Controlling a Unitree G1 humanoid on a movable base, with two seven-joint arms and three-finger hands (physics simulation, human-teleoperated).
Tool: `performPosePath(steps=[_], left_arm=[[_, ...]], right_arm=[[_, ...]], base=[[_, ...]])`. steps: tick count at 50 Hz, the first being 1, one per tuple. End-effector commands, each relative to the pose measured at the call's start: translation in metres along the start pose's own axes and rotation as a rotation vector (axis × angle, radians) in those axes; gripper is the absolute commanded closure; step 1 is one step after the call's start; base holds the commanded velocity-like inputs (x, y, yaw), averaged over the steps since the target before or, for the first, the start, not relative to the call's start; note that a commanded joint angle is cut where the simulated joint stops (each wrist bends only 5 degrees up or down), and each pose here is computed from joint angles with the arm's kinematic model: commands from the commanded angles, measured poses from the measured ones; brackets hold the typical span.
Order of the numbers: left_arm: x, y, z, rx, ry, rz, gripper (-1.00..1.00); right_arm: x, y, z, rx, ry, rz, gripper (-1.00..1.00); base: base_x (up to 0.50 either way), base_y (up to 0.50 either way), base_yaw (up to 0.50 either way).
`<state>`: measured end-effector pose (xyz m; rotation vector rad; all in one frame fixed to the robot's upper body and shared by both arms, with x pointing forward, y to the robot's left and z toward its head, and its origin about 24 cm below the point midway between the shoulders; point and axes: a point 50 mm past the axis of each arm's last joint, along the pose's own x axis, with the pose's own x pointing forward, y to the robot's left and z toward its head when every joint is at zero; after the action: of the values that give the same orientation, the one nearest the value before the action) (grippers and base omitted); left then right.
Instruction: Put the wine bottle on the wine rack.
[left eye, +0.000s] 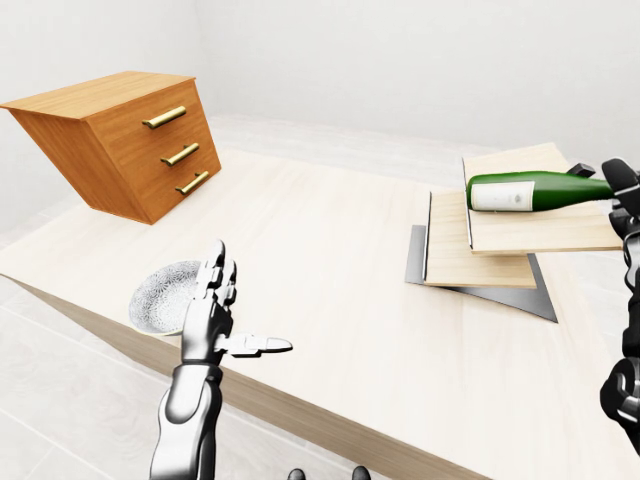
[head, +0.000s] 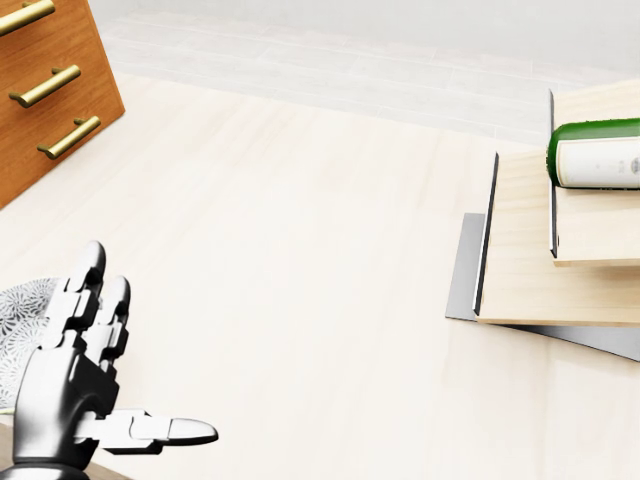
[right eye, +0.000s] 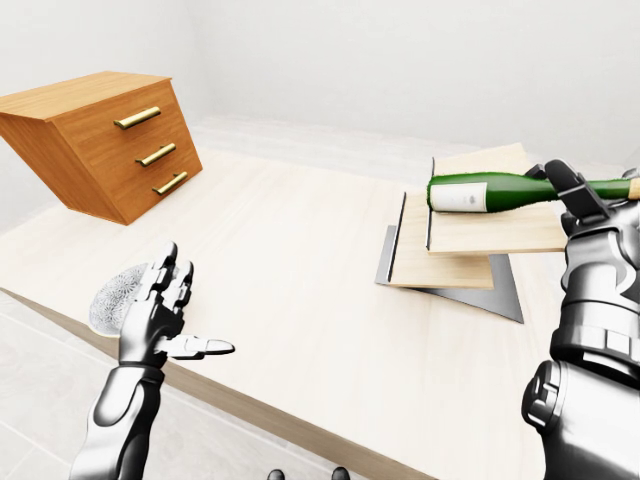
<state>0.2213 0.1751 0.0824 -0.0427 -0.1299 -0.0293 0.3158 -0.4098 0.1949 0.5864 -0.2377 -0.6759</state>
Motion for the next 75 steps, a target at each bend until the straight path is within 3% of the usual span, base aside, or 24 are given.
performPosePath(steps=[1, 17, 19, 20, 26, 33, 65, 75], left_arm=[[0.000, -0.001, -0.002, 0.000, 0.010, -0.002, -1.00], [0.000, 0.000, -0.005, -0.003, 0.023, -0.002, -1.00], [0.000, 0.000, -0.006, -0.004, 0.026, -0.002, -1.00], [0.000, 0.000, -0.007, -0.005, 0.030, -0.001, -1.00], [0.000, 0.000, -0.007, -0.006, 0.030, -0.002, -1.00], [0.000, 0.002, -0.009, -0.009, 0.039, 0.001, -1.00], [-0.001, 0.002, -0.007, -0.010, 0.031, 0.001, -1.00], [-0.001, 0.002, -0.006, -0.010, 0.027, 0.003, -1.00]], right_arm=[[-0.001, -0.001, 0.000, -0.012, -0.001, -0.005, -1.00], [-0.002, -0.008, 0.007, -0.022, -0.023, -0.024, -1.00], [-0.002, -0.007, 0.008, -0.018, -0.030, -0.021, -1.00], [-0.003, -0.003, 0.008, -0.079, -0.033, -0.004, -1.00], [-0.003, 0.006, 0.013, -0.048, -0.057, 0.016, -1.00], [-0.005, 0.013, 0.016, -0.110, -0.085, 0.037, -1.00], [-0.015, -0.001, 0.021, -0.224, -0.148, 0.032, -1.00], [-0.025, -0.006, 0.035, -0.261, -0.216, 0.045, -1.00]], base=[[0.00, 0.00, 0.00], [0.00, 0.00, 0.00], [0.00, 0.00, 0.00], [0.00, 0.00, 0.00], [0.00, 0.00, 0.00], [0.00, 0.00, 0.00], [0.00, 0.00, 0.00], [0.00, 0.00, 0.00]])
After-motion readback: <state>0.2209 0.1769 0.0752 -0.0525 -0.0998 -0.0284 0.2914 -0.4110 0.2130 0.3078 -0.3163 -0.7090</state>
